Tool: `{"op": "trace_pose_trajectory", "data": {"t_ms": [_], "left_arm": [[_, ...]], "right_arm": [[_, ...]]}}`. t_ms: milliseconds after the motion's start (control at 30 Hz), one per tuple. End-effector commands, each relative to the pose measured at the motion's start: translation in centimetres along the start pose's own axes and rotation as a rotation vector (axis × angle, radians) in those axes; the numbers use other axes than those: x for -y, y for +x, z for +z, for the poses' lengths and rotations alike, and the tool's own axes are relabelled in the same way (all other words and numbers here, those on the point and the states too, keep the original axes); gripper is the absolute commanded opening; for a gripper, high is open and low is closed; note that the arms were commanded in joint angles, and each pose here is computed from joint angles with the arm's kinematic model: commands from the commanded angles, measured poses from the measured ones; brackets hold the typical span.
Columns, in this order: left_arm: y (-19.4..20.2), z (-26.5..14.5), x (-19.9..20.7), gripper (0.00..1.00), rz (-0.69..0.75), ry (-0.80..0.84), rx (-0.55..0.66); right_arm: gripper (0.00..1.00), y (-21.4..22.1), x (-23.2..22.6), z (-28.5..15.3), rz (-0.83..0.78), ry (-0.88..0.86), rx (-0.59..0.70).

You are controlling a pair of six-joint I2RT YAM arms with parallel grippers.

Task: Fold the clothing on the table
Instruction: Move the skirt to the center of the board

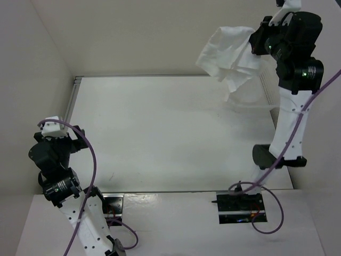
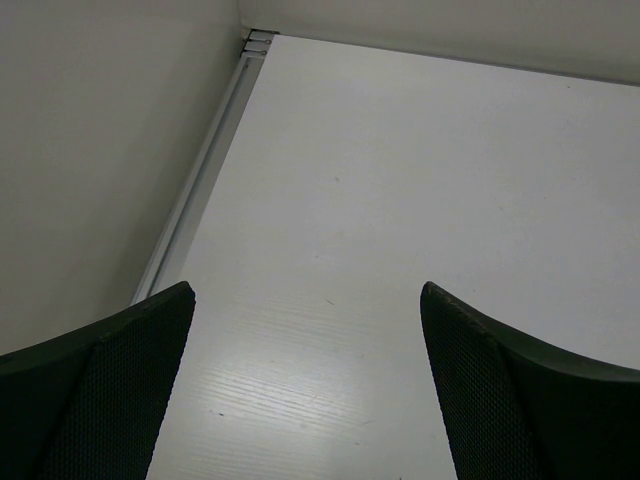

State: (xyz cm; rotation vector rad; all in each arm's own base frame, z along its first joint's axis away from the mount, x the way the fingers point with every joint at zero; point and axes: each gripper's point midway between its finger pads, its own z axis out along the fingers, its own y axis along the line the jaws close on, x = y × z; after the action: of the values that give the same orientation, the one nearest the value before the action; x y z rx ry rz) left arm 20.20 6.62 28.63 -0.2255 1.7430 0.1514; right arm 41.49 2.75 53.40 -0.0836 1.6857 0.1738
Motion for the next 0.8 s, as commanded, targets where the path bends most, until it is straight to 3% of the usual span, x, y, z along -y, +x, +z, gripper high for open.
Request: {"op": "trace_pose_trajectory", "data": {"t_ms": [0,33,67,100,133,167,367,467,567,700,767], "left_arm": [[-1.1,-0.2,0.1,0.99,0.034,0.007,0.051],[-1.3,-0.4,0.4,0.99,0.039,0.016,0.061],[-1.3,-0.4,0.4,0.99,0.039,0.016,0.061],[-1.3,-0.4,0.4,0.99,0.039,0.016,0.061],[-1.3,-0.4,0.4,0.99,0.039,0.016,0.061],[-1.3,-0.4,0.4,0.99,0.039,0.016,0.061],[-1.3,-0.4,0.7,0.99,0.058,0.037,0.063],[-1.0,-0.1,1.6,0.99,0.066,0.101,0.048],[-0.7,1.1,2.3,0.99,0.080,0.169,-0.016],[0.6,4.3,4.5,0.99,0.032,0.323,-0.203],[-0.2,5.0,4.8,0.99,0.042,0.347,-0.217]], "right_arm": [[0.00,8.2,-3.0,1.5,-0.003,-0.072,-0.231],[0.00,7.9,-6.7,1.6,-0.065,-0.149,-0.173],[0.12,7.2,-7.3,-0.8,-0.104,-0.103,-0.119],[0.35,12.4,-8.5,-0.1,-0.139,-0.114,-0.220],[0.87,13.1,-10.7,-0.3,-0.172,-0.139,-0.191],[0.98,16.9,-11.0,-0.7,-0.187,-0.154,-0.258],[0.98,30.2,-9.0,0.5,-0.253,-0.101,-0.470],[0.98,30.9,-5.6,0.8,-0.261,-0.006,-0.478],[0.98,30.2,-4.4,0.9,-0.232,-0.032,-0.479],[0.98,30.7,-7.8,0.1,-0.263,-0.158,-0.500],[0.98,31.6,-10.1,-0.2,-0.281,-0.202,-0.517]]}}
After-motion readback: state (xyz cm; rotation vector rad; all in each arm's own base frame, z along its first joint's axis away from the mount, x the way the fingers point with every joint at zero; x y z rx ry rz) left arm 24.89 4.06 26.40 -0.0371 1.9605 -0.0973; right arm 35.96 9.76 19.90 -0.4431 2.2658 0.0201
